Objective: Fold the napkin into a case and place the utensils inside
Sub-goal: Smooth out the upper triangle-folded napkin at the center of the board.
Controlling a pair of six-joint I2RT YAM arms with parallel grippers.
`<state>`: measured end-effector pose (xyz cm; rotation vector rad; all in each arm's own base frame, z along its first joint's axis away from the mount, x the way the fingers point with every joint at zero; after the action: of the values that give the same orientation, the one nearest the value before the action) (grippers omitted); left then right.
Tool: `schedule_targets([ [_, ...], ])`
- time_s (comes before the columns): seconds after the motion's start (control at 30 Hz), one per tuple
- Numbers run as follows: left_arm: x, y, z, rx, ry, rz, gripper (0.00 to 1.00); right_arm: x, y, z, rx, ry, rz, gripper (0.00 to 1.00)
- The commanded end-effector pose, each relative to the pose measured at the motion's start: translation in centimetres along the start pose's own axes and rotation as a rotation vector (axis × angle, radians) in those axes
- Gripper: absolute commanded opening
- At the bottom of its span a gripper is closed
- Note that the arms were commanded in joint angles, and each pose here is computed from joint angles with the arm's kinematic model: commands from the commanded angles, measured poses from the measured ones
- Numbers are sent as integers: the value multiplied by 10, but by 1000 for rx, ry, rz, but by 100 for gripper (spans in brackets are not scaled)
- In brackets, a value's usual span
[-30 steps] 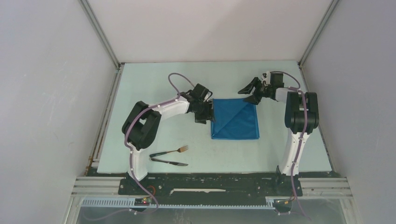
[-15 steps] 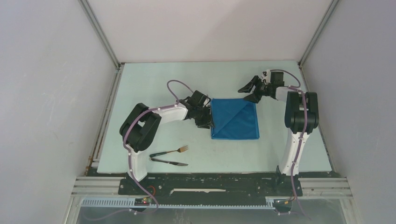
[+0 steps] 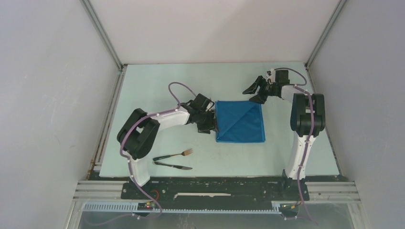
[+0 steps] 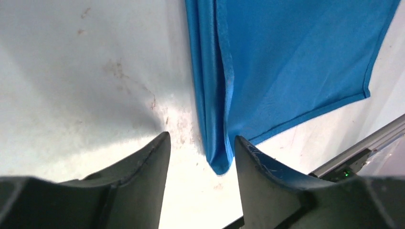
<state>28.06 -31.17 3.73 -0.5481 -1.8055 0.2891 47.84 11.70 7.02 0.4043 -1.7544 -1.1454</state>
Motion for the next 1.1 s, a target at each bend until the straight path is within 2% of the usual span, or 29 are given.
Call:
schedule_targets([
  [0.0, 49, -18, -21, -72, -130, -4, 60, 12, 34, 14, 76, 11, -30, 75],
  [0.13, 64, -49, -37, -94, -183, 86, 61, -1, 40, 58, 82, 85, -68, 76],
  [0.23, 55, -73, -38, -85, -165, 199, 49, -4, 48, 78, 37, 121, -164, 79],
  [0.33, 33, -85, -32, -44, -112, 300, 32, -8, 48, 91, 11, 149, -216, 82],
  [0.4, 19, -87, -29, -25, -90, 337, 26, -13, 41, 97, -4, 163, -216, 84],
  [0.47, 7, -86, -27, -14, -76, 356, 25, -15, 36, 100, -10, 172, -217, 86],
  [0.73, -31, -44, -1, 32, -20, 237, 20, -12, 11, 94, -56, 164, -215, 88],
  [0.97, -38, -32, 18, 78, -4, 247, 18, -11, -6, 74, -114, 115, -216, 87],
  [1.07, -40, -28, 26, 91, 11, 248, 17, -2, -16, 52, -163, 60, -228, 87],
])
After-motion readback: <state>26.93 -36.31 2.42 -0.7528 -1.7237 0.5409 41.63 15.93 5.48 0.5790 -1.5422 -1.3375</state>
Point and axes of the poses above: each gripper's point midway between its finger pads, its own x axis back along the fingers, its own y axis along the line the jaws close on, z = x × y, the point moved 1 cm from there along x, back along the fingers, and after that the axes turned 8 degrees about -x, right-handed, at the moved point
